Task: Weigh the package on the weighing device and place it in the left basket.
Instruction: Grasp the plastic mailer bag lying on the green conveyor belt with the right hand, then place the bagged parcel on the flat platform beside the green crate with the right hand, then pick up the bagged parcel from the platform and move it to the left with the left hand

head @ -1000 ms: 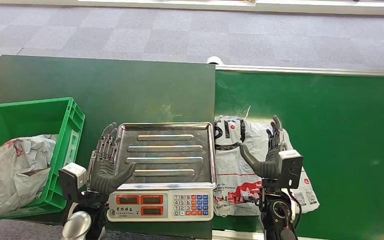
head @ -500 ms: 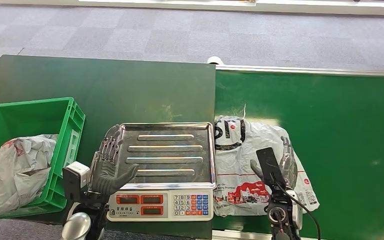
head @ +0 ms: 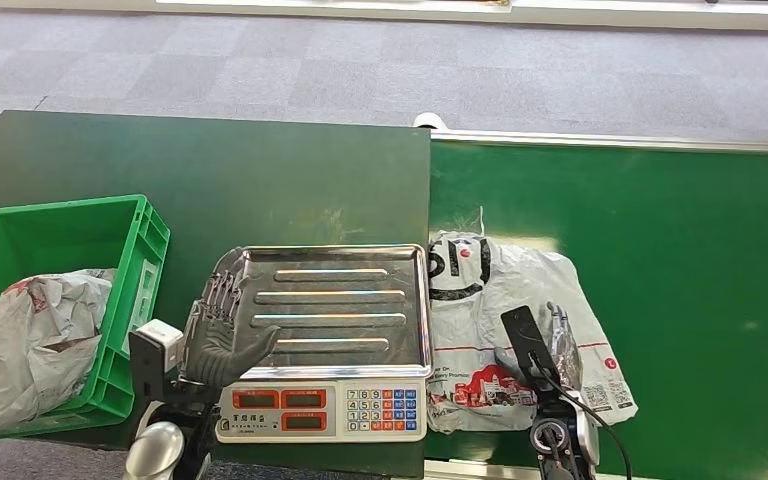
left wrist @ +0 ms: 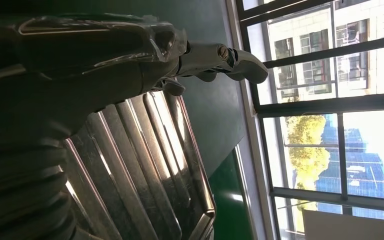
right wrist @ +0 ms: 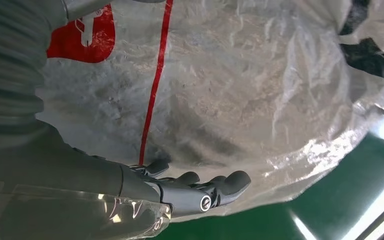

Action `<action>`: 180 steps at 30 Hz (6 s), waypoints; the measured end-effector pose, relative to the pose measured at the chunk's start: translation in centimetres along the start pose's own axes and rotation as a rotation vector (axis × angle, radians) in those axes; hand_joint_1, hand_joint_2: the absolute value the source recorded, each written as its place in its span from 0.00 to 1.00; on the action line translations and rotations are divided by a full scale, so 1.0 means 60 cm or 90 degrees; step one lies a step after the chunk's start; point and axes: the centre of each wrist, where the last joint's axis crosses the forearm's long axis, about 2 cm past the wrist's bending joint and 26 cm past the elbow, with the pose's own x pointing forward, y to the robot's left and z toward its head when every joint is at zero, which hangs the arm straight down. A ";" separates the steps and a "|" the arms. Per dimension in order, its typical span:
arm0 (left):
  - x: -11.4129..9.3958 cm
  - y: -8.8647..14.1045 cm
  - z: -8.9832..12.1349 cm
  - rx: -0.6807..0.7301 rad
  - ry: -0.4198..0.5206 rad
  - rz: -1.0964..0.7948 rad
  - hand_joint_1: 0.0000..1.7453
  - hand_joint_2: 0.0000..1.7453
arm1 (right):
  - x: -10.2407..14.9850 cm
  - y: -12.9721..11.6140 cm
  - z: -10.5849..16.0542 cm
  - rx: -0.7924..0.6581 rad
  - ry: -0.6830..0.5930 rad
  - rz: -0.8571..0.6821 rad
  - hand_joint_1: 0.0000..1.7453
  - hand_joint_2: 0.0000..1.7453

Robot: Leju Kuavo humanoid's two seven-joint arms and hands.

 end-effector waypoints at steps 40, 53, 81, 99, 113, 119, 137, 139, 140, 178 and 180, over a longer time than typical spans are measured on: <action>-0.014 -0.008 -0.019 -0.009 0.002 0.010 0.00 1.00 | 0.003 0.024 -0.022 0.243 -0.258 -0.294 1.00 1.00; -0.012 -0.001 -0.022 -0.006 -0.060 0.050 0.00 1.00 | 0.078 -0.070 0.030 0.184 -0.707 -0.786 1.00 1.00; 0.018 0.006 -0.032 0.079 -0.162 0.089 0.00 1.00 | 0.175 -0.141 0.083 -0.044 -0.844 -0.608 1.00 1.00; 0.027 0.016 -0.035 0.210 -0.200 0.056 0.00 1.00 | 0.284 -0.032 0.041 0.248 -0.762 -0.267 0.64 1.00; 0.029 0.032 -0.043 0.293 -0.198 0.022 0.00 1.00 | 0.244 0.134 0.006 0.590 -0.622 0.064 1.00 1.00; 0.029 0.034 -0.042 0.315 -0.195 0.022 0.00 1.00 | 0.239 0.136 -0.004 0.622 -0.596 0.113 1.00 1.00; 0.029 0.048 -0.010 0.379 -0.210 0.017 0.00 1.00 | 0.214 0.134 0.004 0.539 -0.632 -0.094 0.00 1.00; 0.030 0.048 -0.007 0.379 -0.210 0.018 0.00 1.00 | 0.211 0.131 0.007 0.527 -0.634 -0.119 0.00 1.00; 0.030 0.048 -0.006 0.379 -0.210 0.018 0.00 1.00 | 0.210 0.130 0.009 0.521 -0.635 -0.132 0.00 1.00; 0.047 -0.031 -0.020 0.055 -0.253 -0.210 0.00 1.00 | 0.172 0.047 0.063 0.227 -0.677 -0.539 0.00 1.00; 0.045 -0.039 -0.021 0.023 -0.251 -0.244 0.00 1.00 | 0.172 0.037 0.060 0.195 -0.678 -0.542 0.00 1.00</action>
